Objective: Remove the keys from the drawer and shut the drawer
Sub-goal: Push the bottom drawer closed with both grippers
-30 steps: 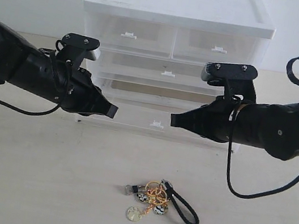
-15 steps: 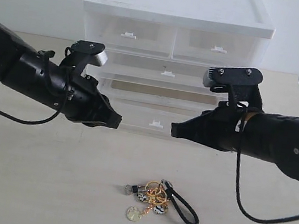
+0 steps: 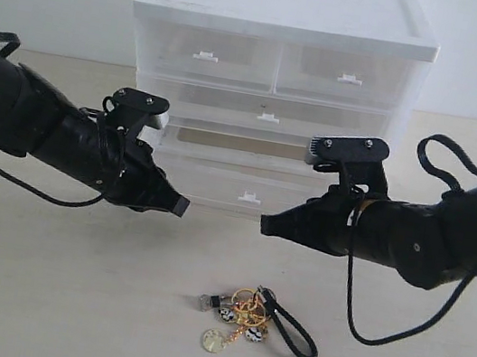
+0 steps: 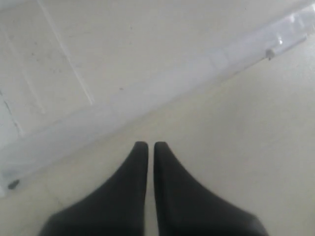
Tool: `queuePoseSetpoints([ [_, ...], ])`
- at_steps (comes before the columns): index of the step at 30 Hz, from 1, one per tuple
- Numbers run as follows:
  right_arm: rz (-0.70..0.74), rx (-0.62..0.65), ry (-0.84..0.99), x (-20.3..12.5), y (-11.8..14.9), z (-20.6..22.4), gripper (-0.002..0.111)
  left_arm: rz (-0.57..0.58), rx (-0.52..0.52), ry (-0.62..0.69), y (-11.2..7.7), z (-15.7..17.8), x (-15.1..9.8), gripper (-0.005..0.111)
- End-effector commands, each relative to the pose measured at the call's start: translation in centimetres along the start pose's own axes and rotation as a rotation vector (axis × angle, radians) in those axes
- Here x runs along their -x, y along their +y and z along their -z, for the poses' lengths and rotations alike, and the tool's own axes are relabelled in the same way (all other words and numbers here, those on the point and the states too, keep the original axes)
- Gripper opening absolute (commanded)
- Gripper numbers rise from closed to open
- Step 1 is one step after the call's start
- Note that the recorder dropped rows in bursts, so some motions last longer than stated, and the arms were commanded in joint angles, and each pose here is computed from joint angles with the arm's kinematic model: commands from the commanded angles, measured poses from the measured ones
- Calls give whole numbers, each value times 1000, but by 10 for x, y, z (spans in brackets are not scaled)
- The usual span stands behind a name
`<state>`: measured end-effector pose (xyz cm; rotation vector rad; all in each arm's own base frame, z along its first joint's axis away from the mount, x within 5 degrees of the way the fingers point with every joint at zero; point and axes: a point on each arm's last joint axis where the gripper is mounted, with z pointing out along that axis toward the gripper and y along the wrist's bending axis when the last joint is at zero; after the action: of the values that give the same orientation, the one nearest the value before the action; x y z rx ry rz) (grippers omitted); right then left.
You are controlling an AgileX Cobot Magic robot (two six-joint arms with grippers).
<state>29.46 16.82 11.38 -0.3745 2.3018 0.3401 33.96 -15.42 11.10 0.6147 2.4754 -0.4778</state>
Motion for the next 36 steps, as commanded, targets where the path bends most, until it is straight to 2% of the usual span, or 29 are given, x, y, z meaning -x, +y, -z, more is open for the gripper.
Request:
queuePoseSetpoints([
  [1,2,-13,-10,10,-4,-8,0,-13,13,-33,0,1,10,4],
  [9,2,-26,4,20,-9,-21,0,-10,35,-42,7,-14,18,4],
  [15,19,-28,-30,26,-11,-21,0,-9,96,-56,15,-23,24,4],
  [23,-20,-72,-52,32,-33,-21,0,-19,100,-99,16,-22,39,4],
  [36,-22,-70,-61,51,-32,-30,0,-27,125,-145,18,-22,55,4],
])
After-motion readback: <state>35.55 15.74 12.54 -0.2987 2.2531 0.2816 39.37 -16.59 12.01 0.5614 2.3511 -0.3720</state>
